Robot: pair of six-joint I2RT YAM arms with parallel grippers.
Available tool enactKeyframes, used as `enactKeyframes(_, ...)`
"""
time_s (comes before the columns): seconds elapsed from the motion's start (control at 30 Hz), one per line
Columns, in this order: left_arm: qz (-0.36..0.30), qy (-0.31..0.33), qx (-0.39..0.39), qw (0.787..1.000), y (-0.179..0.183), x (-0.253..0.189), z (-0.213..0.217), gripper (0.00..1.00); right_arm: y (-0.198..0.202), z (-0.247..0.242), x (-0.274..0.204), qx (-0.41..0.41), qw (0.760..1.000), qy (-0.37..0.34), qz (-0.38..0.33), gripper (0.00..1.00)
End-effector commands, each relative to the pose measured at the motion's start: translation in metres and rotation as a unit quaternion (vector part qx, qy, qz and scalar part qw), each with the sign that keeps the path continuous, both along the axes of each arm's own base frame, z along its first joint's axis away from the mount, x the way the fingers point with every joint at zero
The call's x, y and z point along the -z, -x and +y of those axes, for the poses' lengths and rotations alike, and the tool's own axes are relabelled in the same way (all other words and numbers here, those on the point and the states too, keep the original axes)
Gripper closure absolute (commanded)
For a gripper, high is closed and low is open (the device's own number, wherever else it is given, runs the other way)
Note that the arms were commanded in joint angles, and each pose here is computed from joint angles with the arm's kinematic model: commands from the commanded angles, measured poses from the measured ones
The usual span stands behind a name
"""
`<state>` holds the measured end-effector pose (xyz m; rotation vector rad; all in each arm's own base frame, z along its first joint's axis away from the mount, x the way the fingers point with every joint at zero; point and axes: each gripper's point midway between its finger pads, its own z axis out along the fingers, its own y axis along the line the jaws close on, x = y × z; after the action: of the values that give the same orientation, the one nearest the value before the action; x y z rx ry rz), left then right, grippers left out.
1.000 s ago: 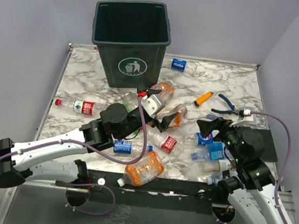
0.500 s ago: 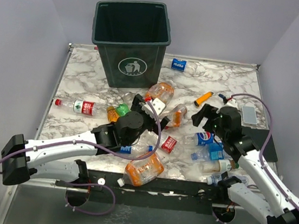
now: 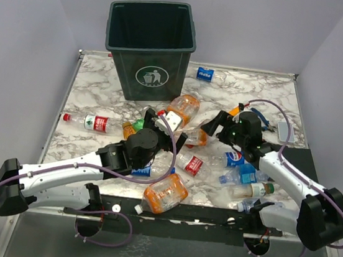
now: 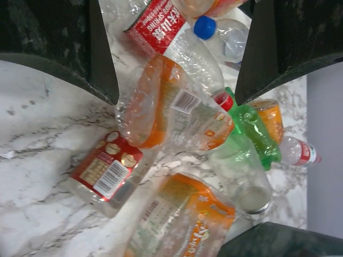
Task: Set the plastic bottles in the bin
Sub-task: Pick up the plastic bottle at the center of the board.
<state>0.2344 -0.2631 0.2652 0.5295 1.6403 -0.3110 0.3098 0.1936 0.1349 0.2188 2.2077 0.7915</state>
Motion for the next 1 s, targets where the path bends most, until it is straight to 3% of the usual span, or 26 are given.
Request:
enactKeyframes(0.0, -0.003, -0.012, 0.018, 1.0, 0.005, 0.008, -0.002, 0.01, -0.004, 0.022, -0.003, -0.027, 0.998, -0.05, 0.014, 0.08)
enactKeyframes(0.17, -0.01, -0.001, 0.017, 1.0, 0.005, 0.004, 0.0, 0.01, -0.005, 0.021, 0.031, 0.001, 0.996, -0.044, 0.078, 0.1)
enactKeyframes(0.37, -0.018, 0.008, 0.009, 1.0, 0.005, -0.002, 0.006, 0.01, -0.005, 0.03, 0.04, -0.003, 0.993, -0.072, 0.096, 0.13)
enactKeyframes(0.73, -0.019, 0.005, 0.011, 1.0, 0.005, 0.002, 0.005, 0.01, -0.001, 0.034, 0.056, -0.006, 0.99, -0.088, 0.108, 0.42)
enactKeyframes(0.97, -0.019, 0.002, 0.0, 1.0, 0.002, 0.005, 0.006, 0.01, -0.001, 0.025, 0.027, -0.006, 0.995, -0.083, 0.045, 0.61)
